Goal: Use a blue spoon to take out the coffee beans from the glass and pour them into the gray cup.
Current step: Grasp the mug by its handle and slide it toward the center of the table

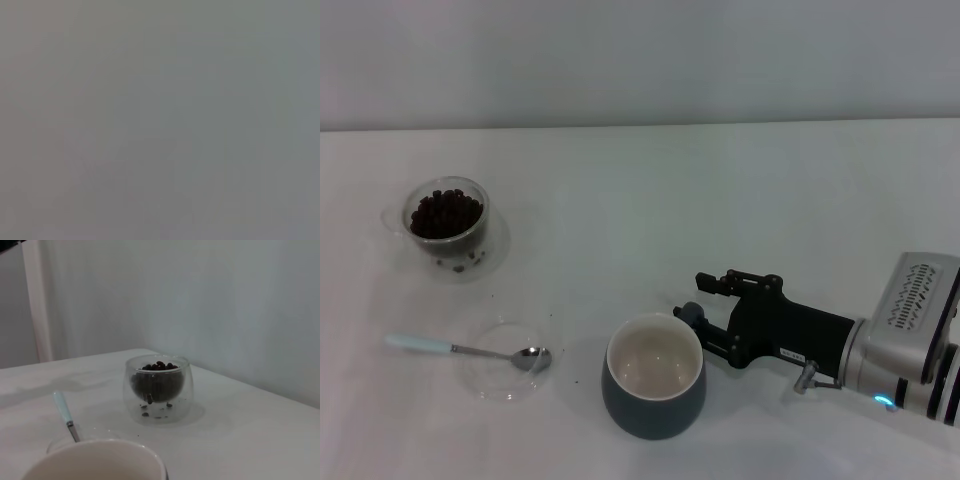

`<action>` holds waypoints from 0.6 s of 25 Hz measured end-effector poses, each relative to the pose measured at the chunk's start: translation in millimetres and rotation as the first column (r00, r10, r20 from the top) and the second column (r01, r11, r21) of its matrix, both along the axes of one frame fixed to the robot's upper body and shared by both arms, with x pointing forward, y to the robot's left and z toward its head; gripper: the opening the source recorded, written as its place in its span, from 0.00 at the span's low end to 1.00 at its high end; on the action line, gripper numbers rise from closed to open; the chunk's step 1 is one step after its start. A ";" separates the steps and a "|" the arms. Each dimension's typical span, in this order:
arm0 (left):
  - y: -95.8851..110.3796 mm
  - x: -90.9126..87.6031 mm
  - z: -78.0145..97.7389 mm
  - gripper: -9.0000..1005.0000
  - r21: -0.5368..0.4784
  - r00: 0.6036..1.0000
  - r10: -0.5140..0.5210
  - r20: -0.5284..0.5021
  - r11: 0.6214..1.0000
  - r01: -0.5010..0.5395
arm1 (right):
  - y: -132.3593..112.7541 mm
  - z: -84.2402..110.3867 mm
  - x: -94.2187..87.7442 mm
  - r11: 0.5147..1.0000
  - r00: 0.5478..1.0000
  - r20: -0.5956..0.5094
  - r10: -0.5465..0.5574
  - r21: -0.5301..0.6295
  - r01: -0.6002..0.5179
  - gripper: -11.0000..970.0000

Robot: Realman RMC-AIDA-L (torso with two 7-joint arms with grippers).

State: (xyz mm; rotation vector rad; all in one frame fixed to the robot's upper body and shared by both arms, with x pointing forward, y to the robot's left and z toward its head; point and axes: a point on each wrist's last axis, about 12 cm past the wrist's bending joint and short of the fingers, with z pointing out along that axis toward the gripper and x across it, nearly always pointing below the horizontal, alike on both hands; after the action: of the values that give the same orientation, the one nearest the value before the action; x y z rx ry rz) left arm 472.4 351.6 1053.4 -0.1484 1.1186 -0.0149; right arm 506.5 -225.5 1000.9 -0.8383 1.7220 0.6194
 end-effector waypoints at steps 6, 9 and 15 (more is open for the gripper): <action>1.0 -1.4 -0.6 0.89 -0.001 1.000 0.006 -0.002 1.000 -0.006 | 1.4 -0.7 -2.4 1.000 1.000 0.000 0.025 -0.008 -0.025 0.56; 1.4 -1.6 -0.6 0.89 0.000 1.000 0.006 -0.002 1.000 -0.006 | 1.9 -0.9 -4.2 0.999 0.999 0.002 0.039 -0.009 -0.039 0.57; 2.0 -1.5 0.0 0.89 0.003 1.000 0.006 0.000 1.000 -0.006 | -0.7 -1.5 -7.6 0.999 0.999 0.002 0.043 -0.005 -0.043 0.57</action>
State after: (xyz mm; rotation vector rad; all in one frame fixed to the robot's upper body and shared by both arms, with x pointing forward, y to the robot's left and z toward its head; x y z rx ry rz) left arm 470.9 353.6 1053.3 -0.1488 1.1180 -0.0074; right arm 498.9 -226.2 999.4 -0.8806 1.7081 0.6431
